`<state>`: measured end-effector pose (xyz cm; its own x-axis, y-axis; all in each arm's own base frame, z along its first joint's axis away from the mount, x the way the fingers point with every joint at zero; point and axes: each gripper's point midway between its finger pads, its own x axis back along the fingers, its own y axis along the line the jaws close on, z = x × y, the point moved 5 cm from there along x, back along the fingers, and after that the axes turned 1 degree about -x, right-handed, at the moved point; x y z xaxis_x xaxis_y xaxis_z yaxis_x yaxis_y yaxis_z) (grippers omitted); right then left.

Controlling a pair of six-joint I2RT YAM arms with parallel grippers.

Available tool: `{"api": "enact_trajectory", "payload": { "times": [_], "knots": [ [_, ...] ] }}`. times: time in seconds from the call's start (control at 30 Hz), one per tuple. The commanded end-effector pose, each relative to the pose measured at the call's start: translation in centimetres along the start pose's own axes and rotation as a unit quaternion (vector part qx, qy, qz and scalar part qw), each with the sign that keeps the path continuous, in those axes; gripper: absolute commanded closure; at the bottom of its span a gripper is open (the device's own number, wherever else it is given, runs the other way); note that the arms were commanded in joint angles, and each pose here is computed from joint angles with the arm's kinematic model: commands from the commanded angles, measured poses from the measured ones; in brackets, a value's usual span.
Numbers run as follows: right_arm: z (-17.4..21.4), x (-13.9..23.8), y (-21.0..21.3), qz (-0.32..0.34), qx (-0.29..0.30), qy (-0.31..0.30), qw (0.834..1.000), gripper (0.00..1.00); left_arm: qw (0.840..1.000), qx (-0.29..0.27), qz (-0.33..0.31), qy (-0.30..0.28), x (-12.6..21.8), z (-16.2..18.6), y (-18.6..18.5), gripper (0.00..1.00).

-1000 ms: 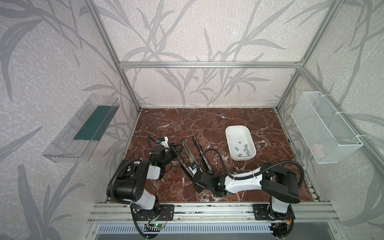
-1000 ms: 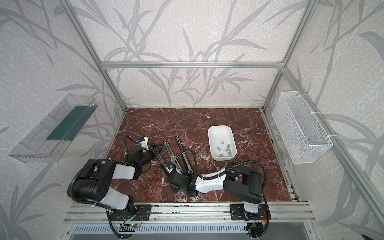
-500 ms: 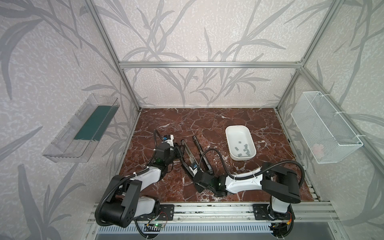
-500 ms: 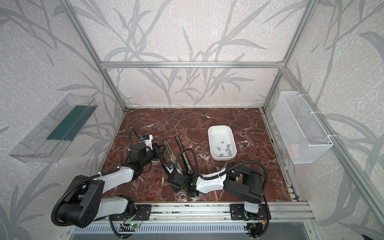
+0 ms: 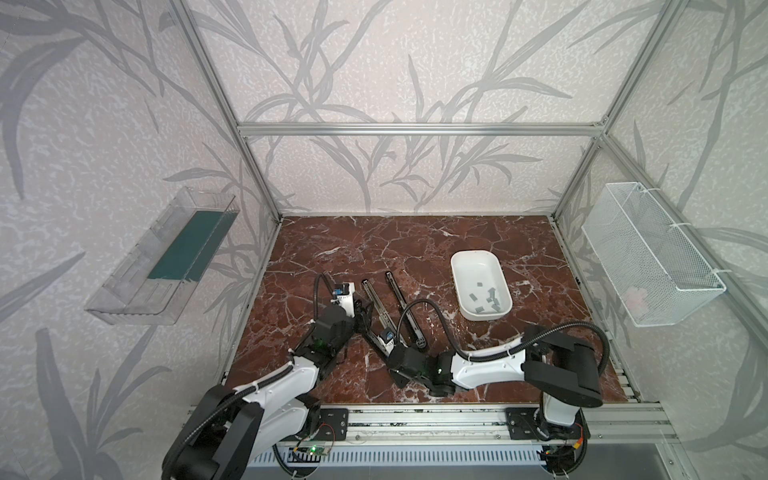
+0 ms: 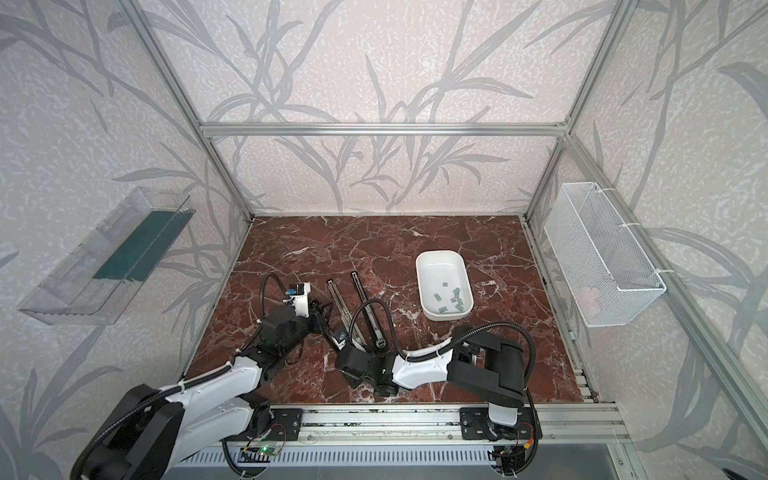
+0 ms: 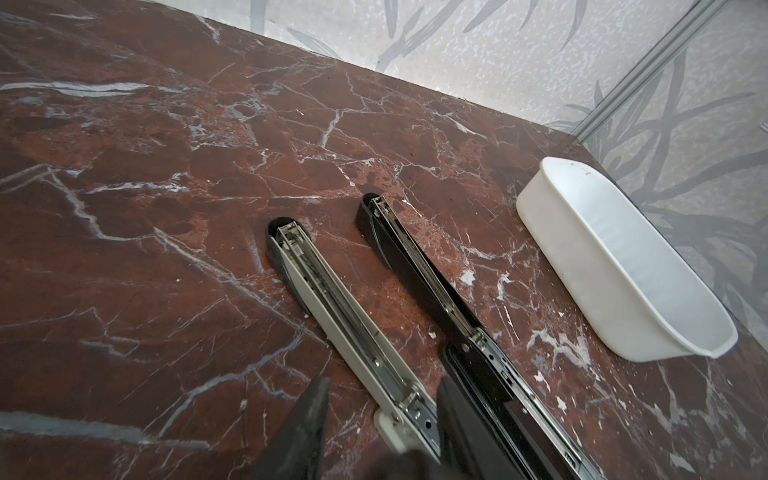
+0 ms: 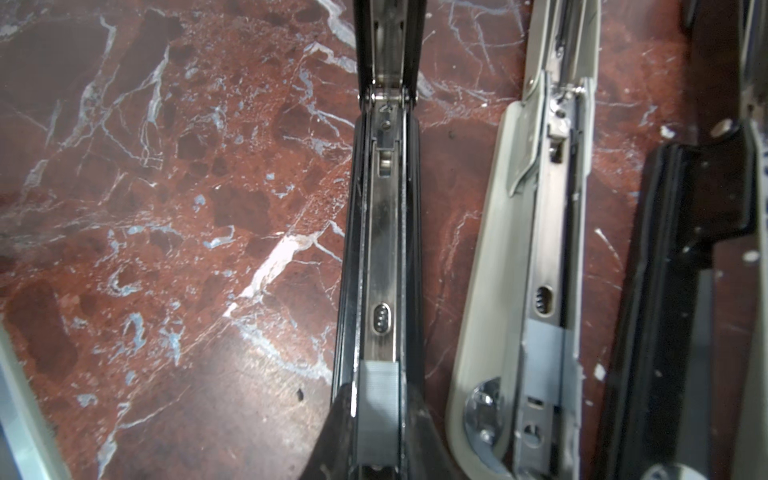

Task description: Load the staples into the stapler

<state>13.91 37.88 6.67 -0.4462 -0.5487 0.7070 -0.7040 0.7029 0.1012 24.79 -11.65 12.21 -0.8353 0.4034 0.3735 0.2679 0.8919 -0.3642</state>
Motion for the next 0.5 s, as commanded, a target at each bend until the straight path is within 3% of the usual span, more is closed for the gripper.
{"api": "enact_trajectory", "payload": {
  "times": [0.0,0.2,0.47],
  "knots": [
    [-0.5,-0.1,0.3,-0.013,0.005,-0.021,1.000,0.93,0.997,0.003,0.073,0.011,0.8,0.3,-2.5,0.53],
    [-0.1,0.1,0.1,-0.016,0.002,-0.026,1.000,0.87,0.996,-0.013,0.093,0.001,1.3,0.5,-3.2,0.47],
    [0.0,0.4,0.0,-0.022,0.001,-0.037,0.999,0.83,0.991,-0.036,0.126,0.003,1.4,2.2,-4.2,0.47]
  ]
}}
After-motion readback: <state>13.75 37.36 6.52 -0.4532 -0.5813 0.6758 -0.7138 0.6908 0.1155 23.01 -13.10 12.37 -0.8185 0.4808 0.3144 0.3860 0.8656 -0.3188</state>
